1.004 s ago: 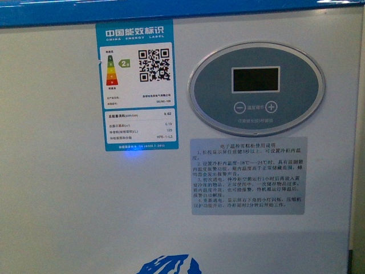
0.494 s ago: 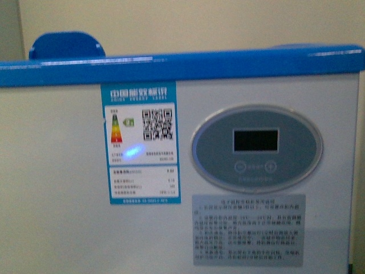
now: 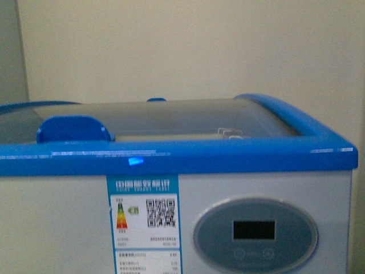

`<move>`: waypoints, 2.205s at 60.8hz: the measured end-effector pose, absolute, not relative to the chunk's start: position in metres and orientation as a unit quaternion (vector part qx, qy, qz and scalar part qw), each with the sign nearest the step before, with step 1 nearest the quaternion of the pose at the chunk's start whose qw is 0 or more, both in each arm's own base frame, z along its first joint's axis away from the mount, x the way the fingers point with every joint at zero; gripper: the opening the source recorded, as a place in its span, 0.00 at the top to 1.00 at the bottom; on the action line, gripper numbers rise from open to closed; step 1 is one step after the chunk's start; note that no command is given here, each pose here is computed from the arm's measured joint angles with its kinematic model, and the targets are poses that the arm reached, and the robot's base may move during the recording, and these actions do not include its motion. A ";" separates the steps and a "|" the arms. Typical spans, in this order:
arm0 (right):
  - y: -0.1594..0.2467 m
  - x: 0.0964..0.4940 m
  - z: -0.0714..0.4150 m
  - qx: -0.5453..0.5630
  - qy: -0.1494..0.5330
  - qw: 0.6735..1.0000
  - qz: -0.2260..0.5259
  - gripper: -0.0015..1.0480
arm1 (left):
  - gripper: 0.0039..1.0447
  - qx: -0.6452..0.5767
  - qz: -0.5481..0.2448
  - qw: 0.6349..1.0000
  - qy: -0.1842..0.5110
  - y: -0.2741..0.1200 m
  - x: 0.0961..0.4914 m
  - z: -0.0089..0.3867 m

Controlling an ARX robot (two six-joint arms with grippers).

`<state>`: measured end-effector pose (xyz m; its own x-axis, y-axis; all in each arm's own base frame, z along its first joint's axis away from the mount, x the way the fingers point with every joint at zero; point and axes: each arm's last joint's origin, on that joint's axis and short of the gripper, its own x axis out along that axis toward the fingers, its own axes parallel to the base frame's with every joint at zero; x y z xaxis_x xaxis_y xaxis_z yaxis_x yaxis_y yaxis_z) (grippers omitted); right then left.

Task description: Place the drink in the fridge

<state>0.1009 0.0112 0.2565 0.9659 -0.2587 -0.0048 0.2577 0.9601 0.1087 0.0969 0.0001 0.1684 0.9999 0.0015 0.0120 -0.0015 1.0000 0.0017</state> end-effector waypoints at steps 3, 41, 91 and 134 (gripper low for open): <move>0.011 0.101 0.257 0.054 -0.005 0.990 -0.131 0.60 | 0.08 0.001 0.001 1.000 -0.006 0.000 0.097 0.168; 0.011 0.101 0.257 0.054 -0.005 0.990 -0.131 0.60 | 0.08 0.001 0.001 1.000 -0.006 0.000 0.097 0.168; 0.011 0.101 0.257 0.053 -0.005 0.990 -0.131 0.60 | 0.08 0.347 -0.431 0.833 0.017 -0.011 0.249 0.208; 0.011 0.101 0.257 0.053 -0.005 0.990 -0.130 0.60 | 0.08 0.454 -0.421 0.785 -0.035 -0.021 0.360 0.213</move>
<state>0.1009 0.0113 0.2565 0.9660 -0.2584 -0.0048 0.2574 0.9605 0.1060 0.3598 -0.0210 0.2135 0.6429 -0.6925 -0.3274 0.6292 0.2336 0.7413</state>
